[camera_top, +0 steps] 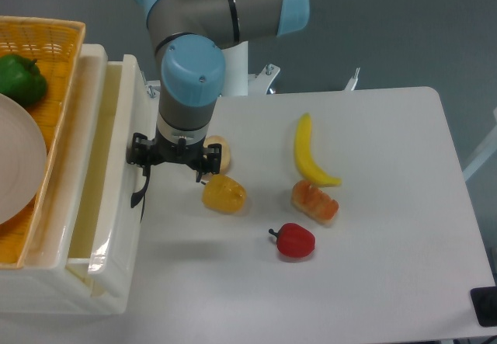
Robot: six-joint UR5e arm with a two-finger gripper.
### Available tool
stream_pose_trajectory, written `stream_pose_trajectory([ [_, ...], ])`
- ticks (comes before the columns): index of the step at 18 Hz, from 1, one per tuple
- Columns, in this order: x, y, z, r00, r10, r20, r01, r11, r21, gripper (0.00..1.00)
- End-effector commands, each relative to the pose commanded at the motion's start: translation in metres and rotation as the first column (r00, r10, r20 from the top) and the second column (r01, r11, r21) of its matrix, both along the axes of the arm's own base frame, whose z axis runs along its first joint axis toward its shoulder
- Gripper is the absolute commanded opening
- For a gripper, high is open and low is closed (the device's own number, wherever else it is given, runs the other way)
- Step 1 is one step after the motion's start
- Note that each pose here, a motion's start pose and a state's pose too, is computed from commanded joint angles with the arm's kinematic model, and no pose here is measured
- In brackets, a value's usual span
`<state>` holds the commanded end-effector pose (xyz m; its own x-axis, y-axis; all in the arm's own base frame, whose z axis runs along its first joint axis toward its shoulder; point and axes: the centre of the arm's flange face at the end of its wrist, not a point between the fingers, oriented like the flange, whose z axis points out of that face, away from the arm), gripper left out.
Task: Slide open the top white drawer
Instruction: 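Pull the handle outward, sliding the white drawer open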
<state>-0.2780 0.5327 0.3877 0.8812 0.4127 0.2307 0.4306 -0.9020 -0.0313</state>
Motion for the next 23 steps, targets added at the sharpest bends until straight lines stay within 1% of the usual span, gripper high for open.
stream_pose_trajectory([
  [17, -0.063, -0.034, -0.002, 0.996, 0.085, -0.003, -0.085, 0.996, 0.005, 1.0],
  [23, -0.077, -0.043, -0.003, 0.994, 0.107, -0.005, -0.107, 0.994, 0.005, 1.0],
])
